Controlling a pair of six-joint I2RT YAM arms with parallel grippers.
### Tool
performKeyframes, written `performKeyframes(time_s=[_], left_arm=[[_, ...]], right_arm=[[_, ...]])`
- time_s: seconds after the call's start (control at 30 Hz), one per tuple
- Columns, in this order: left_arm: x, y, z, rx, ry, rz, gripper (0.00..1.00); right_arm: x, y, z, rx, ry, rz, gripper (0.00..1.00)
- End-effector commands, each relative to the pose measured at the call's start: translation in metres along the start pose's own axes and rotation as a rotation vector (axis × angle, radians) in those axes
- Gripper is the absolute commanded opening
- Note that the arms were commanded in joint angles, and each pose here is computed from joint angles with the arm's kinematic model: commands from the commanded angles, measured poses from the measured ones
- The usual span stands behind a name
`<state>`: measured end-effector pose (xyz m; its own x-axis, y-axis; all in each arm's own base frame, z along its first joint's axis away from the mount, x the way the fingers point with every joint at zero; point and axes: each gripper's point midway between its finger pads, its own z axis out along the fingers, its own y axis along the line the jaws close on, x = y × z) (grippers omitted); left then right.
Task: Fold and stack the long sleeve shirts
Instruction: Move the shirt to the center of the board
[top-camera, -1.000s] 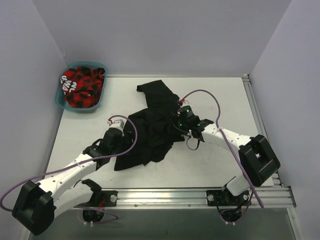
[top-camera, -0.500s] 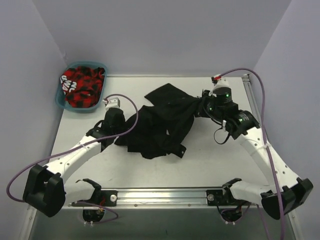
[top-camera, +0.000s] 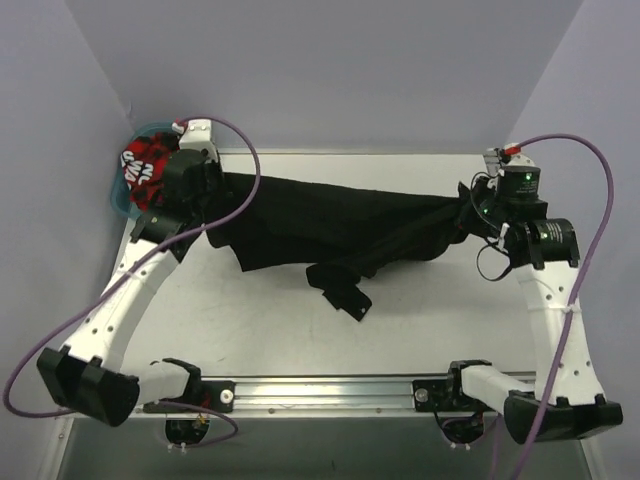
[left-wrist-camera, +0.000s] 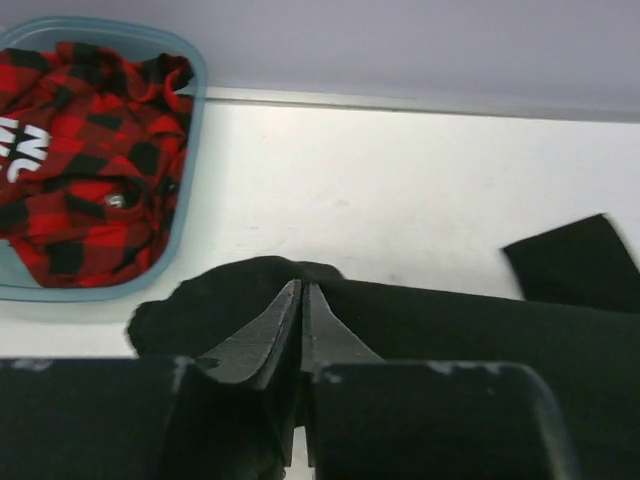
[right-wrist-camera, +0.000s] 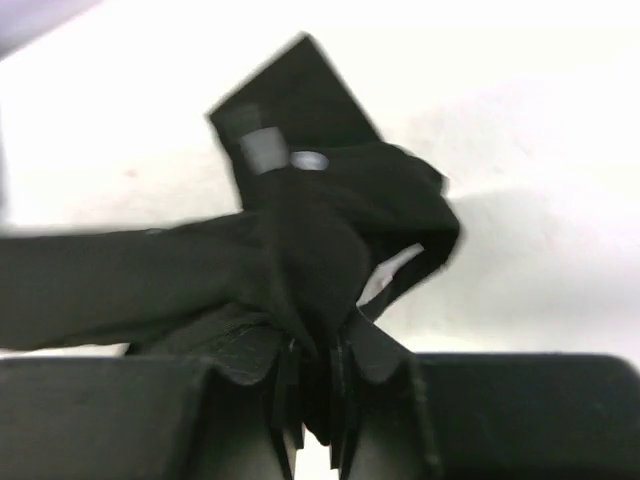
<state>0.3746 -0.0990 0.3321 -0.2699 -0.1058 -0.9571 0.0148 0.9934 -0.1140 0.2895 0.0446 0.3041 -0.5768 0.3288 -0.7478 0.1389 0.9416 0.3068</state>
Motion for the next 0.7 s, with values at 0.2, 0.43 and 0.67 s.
performKeyframes(time_s=[0.2,0.43,0.67], left_arm=[[0.022,-0.022,0.055,0.082,0.143,0.003,0.88],[0.071,0.0,-0.015,0.069,0.178,-0.114,0.97],[0.16,0.017,-0.057,0.077,0.301,-0.193,0.97]], right_arm=[[0.027,-0.047,0.051,0.186,0.196,0.046,0.67],[0.073,0.02,0.027,0.006,0.187,-0.201,0.89],[0.189,0.064,0.023,-0.154,0.36,-0.435,0.89]])
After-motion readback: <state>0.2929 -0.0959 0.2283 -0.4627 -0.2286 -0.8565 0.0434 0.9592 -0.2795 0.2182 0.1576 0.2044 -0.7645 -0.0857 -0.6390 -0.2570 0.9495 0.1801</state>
